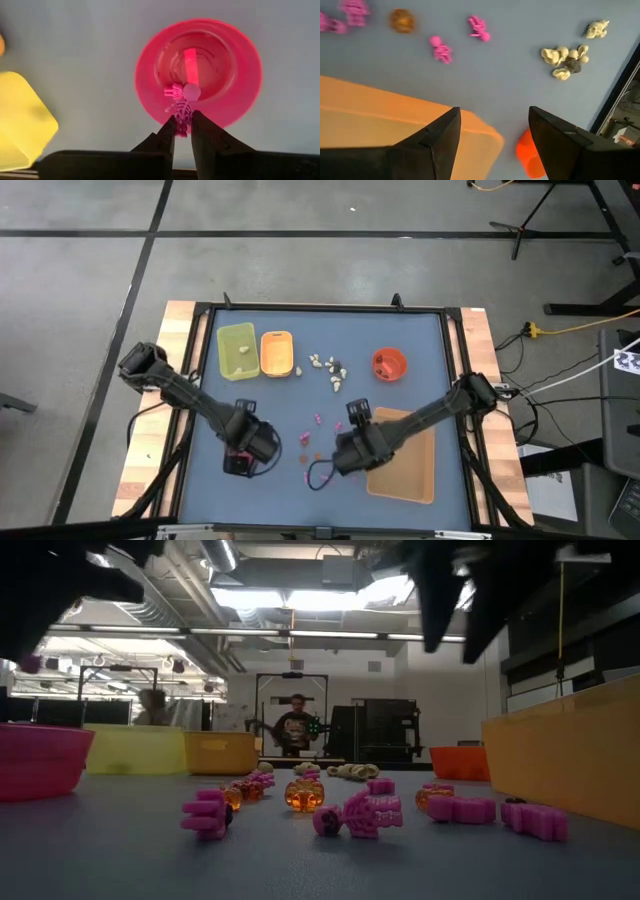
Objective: Sort Halloween decoration
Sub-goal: Put the pink skeleton toy into the red bowl, then put the black skull toy into the orange bowl
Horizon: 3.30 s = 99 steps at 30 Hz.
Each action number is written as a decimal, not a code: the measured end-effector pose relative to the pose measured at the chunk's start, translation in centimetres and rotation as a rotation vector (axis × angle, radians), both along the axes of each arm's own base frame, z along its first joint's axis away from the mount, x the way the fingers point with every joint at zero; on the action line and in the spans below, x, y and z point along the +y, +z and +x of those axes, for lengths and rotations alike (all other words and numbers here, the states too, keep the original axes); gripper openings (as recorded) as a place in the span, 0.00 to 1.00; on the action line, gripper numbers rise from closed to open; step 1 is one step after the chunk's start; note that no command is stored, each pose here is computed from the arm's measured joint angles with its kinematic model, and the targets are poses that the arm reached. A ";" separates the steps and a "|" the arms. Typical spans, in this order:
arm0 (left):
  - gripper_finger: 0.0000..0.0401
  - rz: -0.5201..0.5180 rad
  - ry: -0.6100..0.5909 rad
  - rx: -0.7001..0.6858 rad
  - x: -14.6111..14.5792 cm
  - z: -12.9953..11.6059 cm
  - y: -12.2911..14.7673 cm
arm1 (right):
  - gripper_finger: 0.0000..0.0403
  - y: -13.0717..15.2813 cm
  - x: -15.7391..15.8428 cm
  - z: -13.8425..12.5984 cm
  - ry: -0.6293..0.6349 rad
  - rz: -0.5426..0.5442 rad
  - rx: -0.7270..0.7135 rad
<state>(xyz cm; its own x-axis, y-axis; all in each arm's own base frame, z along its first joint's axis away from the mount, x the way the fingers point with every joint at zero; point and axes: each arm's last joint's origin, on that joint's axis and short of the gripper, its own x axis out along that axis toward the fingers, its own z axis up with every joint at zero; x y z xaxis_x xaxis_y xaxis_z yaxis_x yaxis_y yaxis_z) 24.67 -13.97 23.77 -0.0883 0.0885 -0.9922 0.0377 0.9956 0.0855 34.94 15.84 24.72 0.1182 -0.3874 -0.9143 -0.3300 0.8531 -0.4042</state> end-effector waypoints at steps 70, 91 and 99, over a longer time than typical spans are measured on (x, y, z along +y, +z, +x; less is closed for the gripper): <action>0.31 0.155 0.151 -0.250 -2.9 -0.9 0.0 | 0.58 -5.5 -27.3 4.6 -0.249 0.415 -0.236; 0.31 0.155 0.195 -0.257 -2.9 -0.9 0.0 | 0.58 -9.0 -25.0 4.5 -0.103 0.297 -0.227; 0.31 0.155 0.195 -0.257 -2.9 -0.9 0.0 | 0.58 -9.0 -24.9 4.5 -0.100 0.314 -0.230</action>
